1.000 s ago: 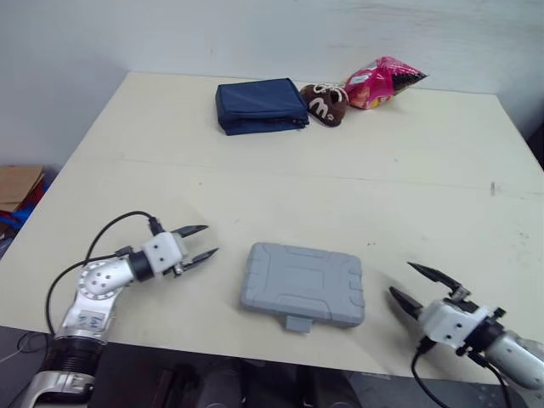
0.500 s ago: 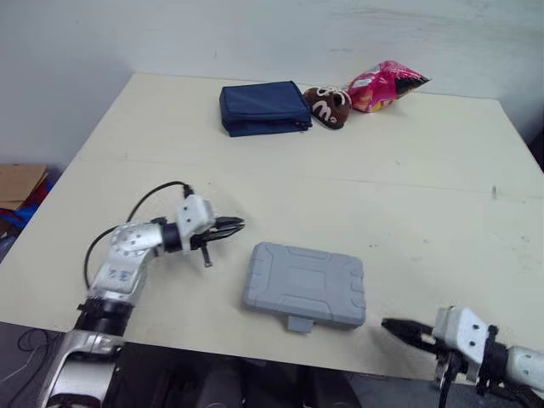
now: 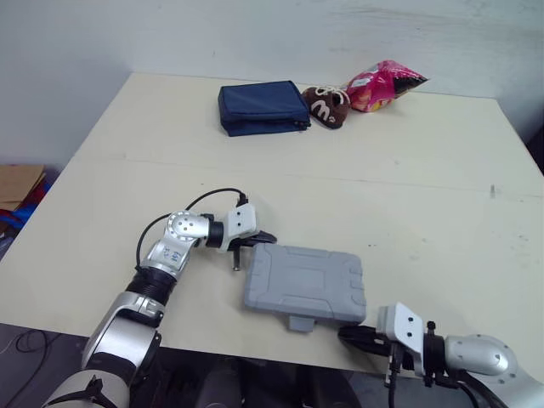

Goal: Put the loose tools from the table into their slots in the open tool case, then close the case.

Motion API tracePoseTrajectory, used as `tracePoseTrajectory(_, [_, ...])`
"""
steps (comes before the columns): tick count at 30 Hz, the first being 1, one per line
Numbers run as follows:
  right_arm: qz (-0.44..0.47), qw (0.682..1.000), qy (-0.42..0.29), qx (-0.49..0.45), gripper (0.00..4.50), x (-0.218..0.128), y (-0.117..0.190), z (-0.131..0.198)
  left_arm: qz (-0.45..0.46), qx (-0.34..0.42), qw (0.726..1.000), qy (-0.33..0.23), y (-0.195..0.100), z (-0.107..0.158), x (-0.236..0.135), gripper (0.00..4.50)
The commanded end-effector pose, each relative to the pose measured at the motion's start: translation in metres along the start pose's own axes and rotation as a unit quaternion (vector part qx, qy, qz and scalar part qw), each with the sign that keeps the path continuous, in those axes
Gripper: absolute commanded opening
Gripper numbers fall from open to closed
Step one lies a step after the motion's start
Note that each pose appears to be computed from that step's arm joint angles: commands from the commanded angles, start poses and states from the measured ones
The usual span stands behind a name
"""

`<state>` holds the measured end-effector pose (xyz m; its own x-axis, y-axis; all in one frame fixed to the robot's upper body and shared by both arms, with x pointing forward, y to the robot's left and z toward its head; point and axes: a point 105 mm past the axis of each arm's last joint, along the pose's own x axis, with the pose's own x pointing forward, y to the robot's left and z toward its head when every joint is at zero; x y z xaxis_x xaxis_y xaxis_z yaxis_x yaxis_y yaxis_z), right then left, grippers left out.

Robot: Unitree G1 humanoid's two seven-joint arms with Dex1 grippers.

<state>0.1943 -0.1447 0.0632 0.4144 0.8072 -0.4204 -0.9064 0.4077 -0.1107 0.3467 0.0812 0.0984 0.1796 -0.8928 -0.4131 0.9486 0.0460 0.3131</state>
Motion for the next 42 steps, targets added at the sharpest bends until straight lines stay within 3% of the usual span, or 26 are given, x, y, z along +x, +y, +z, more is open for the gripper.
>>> tracePoseTrajectory(1, [-0.053, 0.998, 0.001, -0.018, 0.0, 0.0, -0.027, 0.004, -0.031, 0.005, 0.999, -0.019, -0.014, 0.006, -0.002, 0.02])
tracePoseTrajectory(11, [-0.139, 0.988, 0.007, -0.062, 0.0, 0.006, -0.099, 0.006, 0.026, -0.059, 0.997, -0.037, -0.043, 0.002, -0.023, 0.02])
tracePoseTrajectory(16, [-0.155, 0.985, 0.017, -0.076, 0.0, -0.007, -0.115, 0.006, 0.114, -0.09, 0.988, -0.049, -0.033, 0.004, -0.031, 0.02])
tracePoseTrajectory(20, [-0.175, 0.981, 0.027, -0.081, 0.0, -0.031, -0.118, 0.003, 0.128, -0.08, 0.984, -0.089, -0.026, 0.023, -0.038, 0.02])
tracePoseTrajectory(24, [-0.206, 0.973, -0.009, -0.102, 0.0, -0.06, -0.11, 0.012, 0.069, -0.036, 0.986, -0.145, -0.029, 0.06, -0.033, 0.02])
tracePoseTrajectory(29, [-0.201, 0.975, -0.066, -0.071, 0.0, -0.075, -0.084, 0.029, -0.005, 0.011, 0.987, -0.159, -0.04, 0.084, -0.009, 0.02])
tracePoseTrajectory(33, [-0.18, 0.978, -0.097, -0.046, 0.0, -0.068, -0.056, 0.037, -0.061, 0.049, 0.99, -0.115, -0.051, 0.081, 0.028, 0.02])
tracePoseTrajectory(36, [-0.177, 0.978, -0.099, -0.042, 0.0, -0.058, -0.043, 0.038, -0.085, 0.044, 0.994, -0.047, -0.056, 0.063, 0.048, 0.02])
tracePoseTrajectory(40, [-0.168, 0.981, -0.089, -0.04, 0.0, -0.048, -0.034, 0.037, -0.079, 0.031, 0.996, 0.019, -0.055, 0.042, 0.053, 0.02])
tracePoseTrajectory(42, [-0.159, 0.983, -0.081, -0.039, 0.0, -0.043, -0.032, 0.037, -0.068, 0.02, 0.997, 0.018, -0.053, 0.041, 0.053, 0.02])
